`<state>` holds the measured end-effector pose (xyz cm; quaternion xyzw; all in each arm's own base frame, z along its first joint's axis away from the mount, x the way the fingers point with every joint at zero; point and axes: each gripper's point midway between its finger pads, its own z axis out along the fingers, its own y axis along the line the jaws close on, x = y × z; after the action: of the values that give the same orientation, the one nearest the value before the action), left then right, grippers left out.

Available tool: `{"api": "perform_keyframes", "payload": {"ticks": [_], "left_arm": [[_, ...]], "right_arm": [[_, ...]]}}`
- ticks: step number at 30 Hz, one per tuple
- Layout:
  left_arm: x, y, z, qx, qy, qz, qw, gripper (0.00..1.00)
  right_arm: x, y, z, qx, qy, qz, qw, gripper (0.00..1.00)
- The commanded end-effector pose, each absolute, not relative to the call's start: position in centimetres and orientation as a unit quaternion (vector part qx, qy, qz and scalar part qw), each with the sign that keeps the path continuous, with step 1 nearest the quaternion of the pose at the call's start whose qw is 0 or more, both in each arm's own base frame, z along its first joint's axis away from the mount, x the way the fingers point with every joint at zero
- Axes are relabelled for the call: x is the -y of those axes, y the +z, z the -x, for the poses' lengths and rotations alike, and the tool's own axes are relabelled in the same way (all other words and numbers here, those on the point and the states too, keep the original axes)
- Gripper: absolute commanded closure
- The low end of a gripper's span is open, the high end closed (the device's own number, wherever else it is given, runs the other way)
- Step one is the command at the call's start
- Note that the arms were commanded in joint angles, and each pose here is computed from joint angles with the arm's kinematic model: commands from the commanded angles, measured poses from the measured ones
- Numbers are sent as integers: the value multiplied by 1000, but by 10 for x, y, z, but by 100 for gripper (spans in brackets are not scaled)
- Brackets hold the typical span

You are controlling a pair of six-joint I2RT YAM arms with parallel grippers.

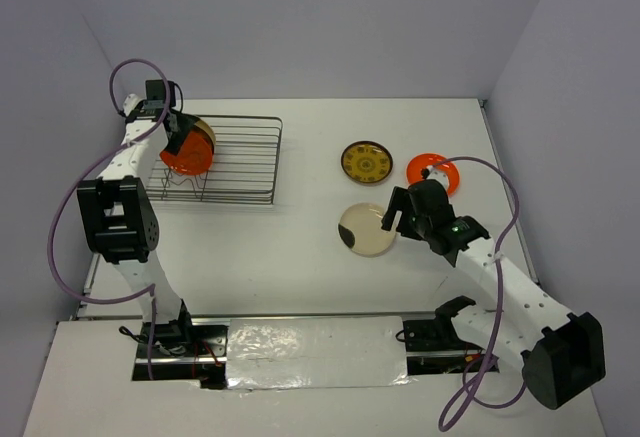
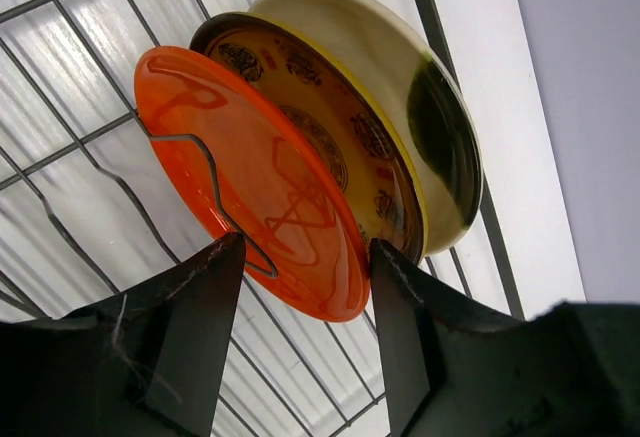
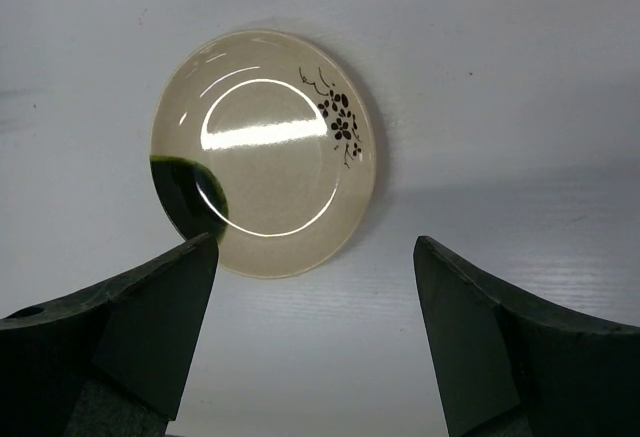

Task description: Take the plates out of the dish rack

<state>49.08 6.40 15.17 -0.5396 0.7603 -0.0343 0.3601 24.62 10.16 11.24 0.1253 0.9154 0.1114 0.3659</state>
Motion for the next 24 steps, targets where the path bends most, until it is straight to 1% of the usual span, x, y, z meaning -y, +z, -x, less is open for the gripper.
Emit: {"api": "perform_keyframes", "payload": {"ticks": [1,2,3,4,6,7,8,10,11,12,13,15,17,18,20,24], "left_arm": [[-72,165,-494,-741,-35,547,389,36],[-72,163,-494,-742,-35,546,388,38],[-72,163,-495,-742,-37,545,389,44],[-72,160,-495,-743,-36,546,385,54],[-71,158,-498,-746,-39,546,380,58],[-71,152,-496,-749,-37,547,371,66],[-70,154,-497,-749,-40,549,370,69],[-68,155,-493,-750,-41,549,367,80],[-70,158,-491,-746,-42,554,368,83],[-69,168,-487,-740,-48,556,376,84],[-68,165,-481,-741,-47,557,372,86],[-64,184,-478,-728,-71,558,391,92],[-62,192,-475,-722,-84,559,399,98],[-59,206,-472,-717,-97,557,408,100],[-58,222,-470,-710,-106,556,420,100],[-56,273,-458,-693,-130,540,461,100]], "right_arm": [[-112,123,-260,-906,129,-113,387,13],[-114,123,-260,-907,131,-112,385,14],[-115,123,-260,-907,131,-110,384,14],[-115,122,-260,-909,129,-109,381,14],[-114,123,-261,-909,124,-109,382,14],[-113,124,-260,-909,122,-110,383,14],[-113,126,-261,-908,120,-110,385,14],[-112,130,-260,-906,121,-109,390,14],[-111,131,-260,-905,121,-108,392,14],[-112,132,-260,-905,122,-108,394,14],[-112,132,-260,-905,123,-107,394,14],[-112,133,-260,-905,123,-108,394,14],[-112,133,-260,-906,121,-109,391,14],[-112,133,-259,-907,120,-108,390,14],[-110,135,-259,-905,118,-109,393,14],[-106,145,-258,-901,115,-111,404,14]]}}
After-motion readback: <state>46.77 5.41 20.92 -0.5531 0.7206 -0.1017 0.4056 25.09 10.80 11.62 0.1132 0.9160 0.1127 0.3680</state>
